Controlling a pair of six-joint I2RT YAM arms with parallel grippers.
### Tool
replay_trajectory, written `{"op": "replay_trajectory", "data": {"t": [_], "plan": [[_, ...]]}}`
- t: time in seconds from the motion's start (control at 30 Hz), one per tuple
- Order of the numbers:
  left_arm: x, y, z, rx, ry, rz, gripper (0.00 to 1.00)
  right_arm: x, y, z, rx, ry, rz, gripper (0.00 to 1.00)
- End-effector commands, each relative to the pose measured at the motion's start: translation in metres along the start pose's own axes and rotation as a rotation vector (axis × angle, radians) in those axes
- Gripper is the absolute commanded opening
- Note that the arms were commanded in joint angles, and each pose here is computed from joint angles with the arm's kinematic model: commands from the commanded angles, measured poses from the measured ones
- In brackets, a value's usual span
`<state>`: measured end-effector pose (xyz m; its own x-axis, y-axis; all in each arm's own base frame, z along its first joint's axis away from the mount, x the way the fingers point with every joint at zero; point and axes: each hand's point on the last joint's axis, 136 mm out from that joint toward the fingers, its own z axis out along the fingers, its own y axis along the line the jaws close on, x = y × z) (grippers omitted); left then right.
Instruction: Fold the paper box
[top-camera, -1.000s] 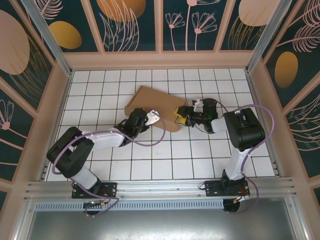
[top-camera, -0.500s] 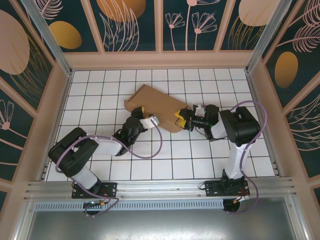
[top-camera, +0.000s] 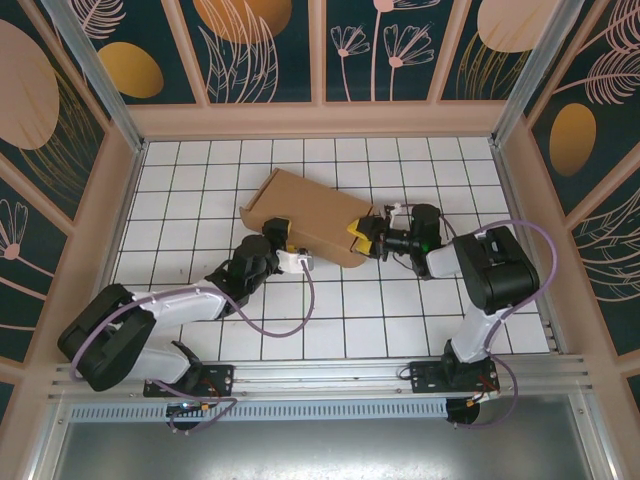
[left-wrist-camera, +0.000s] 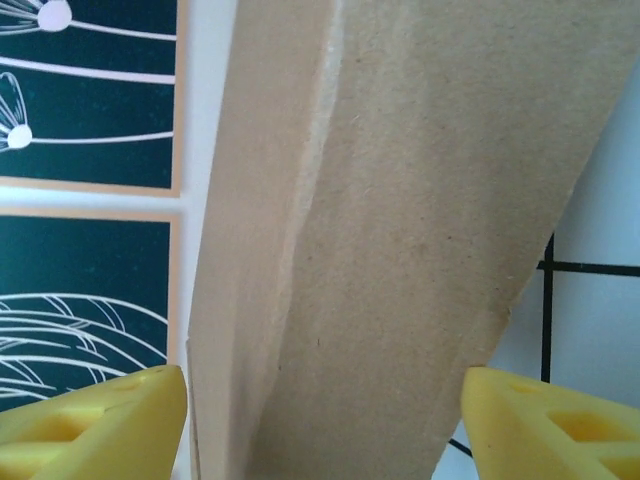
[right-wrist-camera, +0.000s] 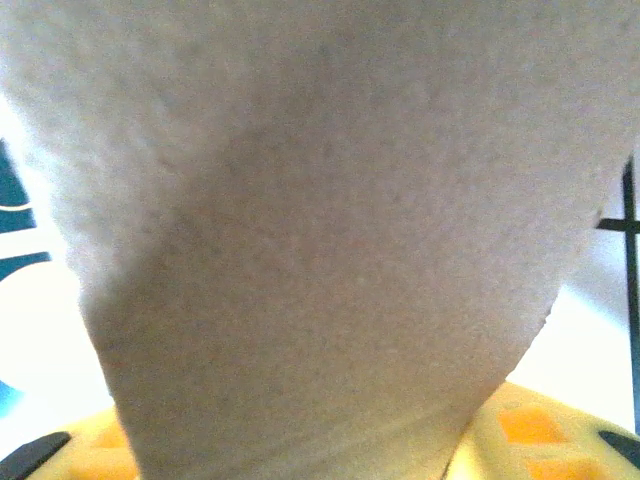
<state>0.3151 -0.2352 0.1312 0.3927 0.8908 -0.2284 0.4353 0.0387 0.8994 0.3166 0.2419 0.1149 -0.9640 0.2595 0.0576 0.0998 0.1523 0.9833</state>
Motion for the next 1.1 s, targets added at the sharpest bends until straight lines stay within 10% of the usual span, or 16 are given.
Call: {"op": "replay_trajectory", "data": {"t": [0.0, 0.6, 1.07], "plan": [[-0.006, -0.006, -0.002, 0.059, -0.016, 0.097, 0.73, 0.022, 0.019, 0.003, -0.022, 0.080, -0.089, 0.44], [-0.006, 0.033, -0.010, -0.158, 0.028, 0.140, 0.77, 0.058, 0.065, 0.005, -0.108, 0.144, -0.118, 0.44], [-0.009, 0.046, -0.022, -0.147, 0.049, 0.178, 0.29, 0.051, 0.065, -0.007, -0.100, 0.080, -0.125, 0.61]]}}
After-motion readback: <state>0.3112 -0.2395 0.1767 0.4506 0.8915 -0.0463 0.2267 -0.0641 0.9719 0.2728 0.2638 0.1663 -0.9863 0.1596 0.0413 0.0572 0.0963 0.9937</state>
